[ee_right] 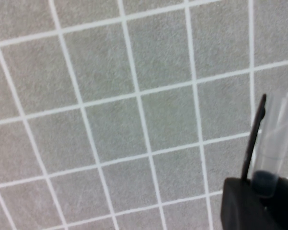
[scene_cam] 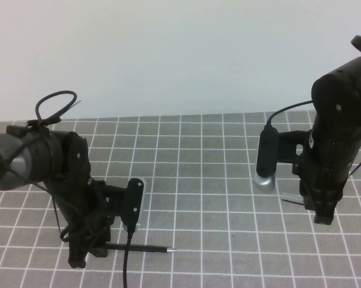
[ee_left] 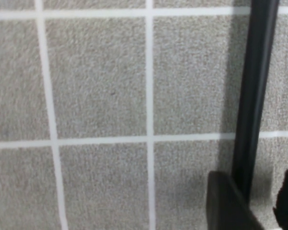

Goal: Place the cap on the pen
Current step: 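Pick up the pen and its cap, cap the pen, and set it down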

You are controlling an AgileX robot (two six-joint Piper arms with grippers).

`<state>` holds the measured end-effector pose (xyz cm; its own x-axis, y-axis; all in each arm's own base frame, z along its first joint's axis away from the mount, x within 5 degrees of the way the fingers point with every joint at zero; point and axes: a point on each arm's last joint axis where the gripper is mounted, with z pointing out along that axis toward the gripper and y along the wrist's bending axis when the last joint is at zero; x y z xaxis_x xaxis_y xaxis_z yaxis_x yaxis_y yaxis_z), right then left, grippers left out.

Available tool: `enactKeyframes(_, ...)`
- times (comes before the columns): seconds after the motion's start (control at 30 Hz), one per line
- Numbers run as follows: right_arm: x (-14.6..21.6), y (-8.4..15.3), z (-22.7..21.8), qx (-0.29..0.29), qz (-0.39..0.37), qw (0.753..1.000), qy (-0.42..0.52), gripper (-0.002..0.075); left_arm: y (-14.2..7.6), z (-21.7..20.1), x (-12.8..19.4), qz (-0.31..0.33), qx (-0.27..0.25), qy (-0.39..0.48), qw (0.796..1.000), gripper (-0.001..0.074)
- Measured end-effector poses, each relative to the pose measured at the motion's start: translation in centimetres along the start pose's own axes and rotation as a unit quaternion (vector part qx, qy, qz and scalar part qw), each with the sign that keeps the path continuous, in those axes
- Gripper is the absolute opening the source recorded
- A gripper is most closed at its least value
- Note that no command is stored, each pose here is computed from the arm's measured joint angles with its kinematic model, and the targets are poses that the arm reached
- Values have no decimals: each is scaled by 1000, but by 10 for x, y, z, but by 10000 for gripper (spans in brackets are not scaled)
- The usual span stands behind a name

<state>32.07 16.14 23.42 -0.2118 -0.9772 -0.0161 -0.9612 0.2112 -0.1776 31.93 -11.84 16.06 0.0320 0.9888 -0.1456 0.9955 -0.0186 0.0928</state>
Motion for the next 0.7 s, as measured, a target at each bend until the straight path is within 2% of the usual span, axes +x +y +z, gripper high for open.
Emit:
enactKeyframes(0.17, 0, 0, 0, 1, 1, 1000, -1, -4, 0, 4, 0, 9, 6, 2, 1000, 161)
enactKeyframes(0.33, -1, -1, 0, 3, 0, 1000, -3, -4, 2, 5, 0, 10, -3, 2, 1000, 134)
enactKeyframes(0.47, 0, 0, 0, 2, 0, 1000, -2, -4, 3, 3, 0, 4, -9, 2, 1000, 51)
enactKeyframes(0.7, 7, 8, -1, -42, 3, 998, 41, -4, 5, -21, 0, 14, -59, 4, 998, 46)
